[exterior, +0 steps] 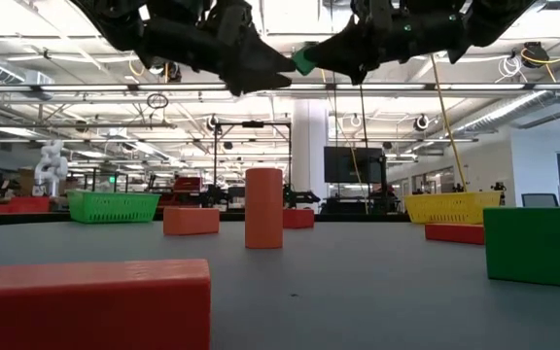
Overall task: Sort & place blocks by color
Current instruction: Put the green block into the green bin
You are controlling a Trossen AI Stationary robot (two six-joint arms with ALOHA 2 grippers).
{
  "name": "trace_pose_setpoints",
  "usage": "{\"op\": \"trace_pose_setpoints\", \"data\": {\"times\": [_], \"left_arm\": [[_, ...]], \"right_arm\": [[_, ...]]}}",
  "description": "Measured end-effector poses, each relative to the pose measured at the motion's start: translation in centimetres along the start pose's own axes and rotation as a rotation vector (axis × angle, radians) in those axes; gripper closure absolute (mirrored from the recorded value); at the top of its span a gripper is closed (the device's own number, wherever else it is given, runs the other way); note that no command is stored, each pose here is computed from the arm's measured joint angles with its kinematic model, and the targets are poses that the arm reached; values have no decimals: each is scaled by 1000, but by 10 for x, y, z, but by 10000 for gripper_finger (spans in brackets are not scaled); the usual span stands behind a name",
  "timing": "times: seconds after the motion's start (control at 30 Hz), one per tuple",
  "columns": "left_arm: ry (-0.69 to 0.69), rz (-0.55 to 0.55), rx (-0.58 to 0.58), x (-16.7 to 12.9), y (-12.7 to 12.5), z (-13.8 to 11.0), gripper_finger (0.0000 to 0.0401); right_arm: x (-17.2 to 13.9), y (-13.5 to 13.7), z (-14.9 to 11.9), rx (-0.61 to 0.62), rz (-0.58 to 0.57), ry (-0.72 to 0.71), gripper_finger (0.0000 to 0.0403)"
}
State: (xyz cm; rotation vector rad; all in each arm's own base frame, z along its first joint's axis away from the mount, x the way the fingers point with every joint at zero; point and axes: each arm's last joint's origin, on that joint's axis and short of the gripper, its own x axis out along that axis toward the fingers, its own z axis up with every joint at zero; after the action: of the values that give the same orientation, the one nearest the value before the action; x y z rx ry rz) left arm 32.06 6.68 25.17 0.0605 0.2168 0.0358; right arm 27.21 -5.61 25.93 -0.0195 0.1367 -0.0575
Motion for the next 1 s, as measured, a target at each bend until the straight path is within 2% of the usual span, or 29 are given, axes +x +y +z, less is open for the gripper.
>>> {"op": "trace_pose_setpoints", "data": {"times": [0.23, 0.43, 0.57, 0.77, 1.0], "left_arm": [[-7, 122, 220, 12, -22, -2, 123], [-13, 304, 404, 17, -46, 1, 123], [-11, 386, 499, 20, -58, 1, 123], [1, 502, 597, 25, -69, -1, 123], [-11, 584, 622, 35, -71, -10, 123]], "right_arm": [[0, 0, 1, 29, -1, -4, 346], [0, -1, 1, 59, -6, -6, 346], [0, -2, 1, 64, -61, -5, 346], [0, -2, 1, 85, -61, -7, 346], [0, -2, 1, 88, -60, -14, 346]]}}
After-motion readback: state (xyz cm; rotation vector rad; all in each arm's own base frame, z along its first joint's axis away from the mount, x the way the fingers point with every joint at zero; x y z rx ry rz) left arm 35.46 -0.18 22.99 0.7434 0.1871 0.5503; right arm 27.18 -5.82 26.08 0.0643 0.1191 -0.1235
